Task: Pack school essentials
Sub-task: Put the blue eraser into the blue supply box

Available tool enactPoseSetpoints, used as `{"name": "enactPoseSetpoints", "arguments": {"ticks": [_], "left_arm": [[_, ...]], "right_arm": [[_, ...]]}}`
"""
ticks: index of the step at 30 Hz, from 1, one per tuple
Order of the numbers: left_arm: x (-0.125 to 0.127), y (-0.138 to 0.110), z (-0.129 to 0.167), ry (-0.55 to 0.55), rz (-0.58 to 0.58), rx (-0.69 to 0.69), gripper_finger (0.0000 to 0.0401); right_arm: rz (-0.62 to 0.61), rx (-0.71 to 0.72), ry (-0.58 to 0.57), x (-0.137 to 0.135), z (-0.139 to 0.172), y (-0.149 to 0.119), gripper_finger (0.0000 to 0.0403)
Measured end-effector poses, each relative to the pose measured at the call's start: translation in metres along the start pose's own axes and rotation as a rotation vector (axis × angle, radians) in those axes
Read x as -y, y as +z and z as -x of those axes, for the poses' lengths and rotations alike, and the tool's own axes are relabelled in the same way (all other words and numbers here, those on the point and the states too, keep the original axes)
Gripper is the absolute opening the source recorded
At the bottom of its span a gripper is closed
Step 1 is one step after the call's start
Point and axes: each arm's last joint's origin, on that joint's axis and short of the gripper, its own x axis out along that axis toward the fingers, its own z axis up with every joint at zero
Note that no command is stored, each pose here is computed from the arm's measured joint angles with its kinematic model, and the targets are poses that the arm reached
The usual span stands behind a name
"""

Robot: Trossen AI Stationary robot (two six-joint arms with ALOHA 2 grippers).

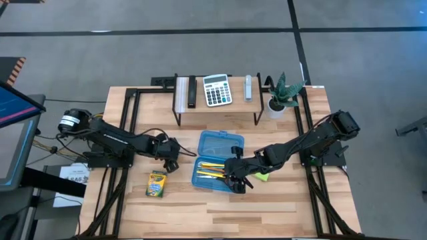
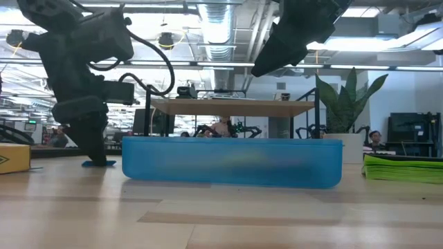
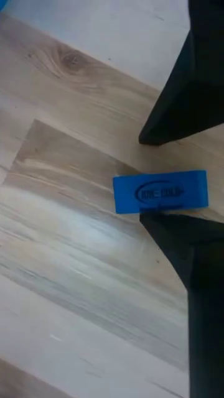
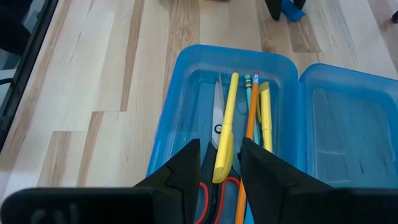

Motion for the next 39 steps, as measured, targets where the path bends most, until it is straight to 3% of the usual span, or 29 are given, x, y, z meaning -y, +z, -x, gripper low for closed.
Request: {"name": "enactPoseSetpoints", "arguments": {"ticks": [10, 39], "left_arm": [[-0.005, 0.002, 0.001, -0.004, -0.023, 0.007, 0.0017], [0.018, 0.037, 0.036, -0.002, -0.137, 0.116, 0.0002]], "right_arm": [[0.001, -0.005, -0.001, 0.000, 0.000, 0.000, 0.0131], [0.004, -0.020, -0.006, 0.001, 0.000, -0.002, 0.0131]]}}
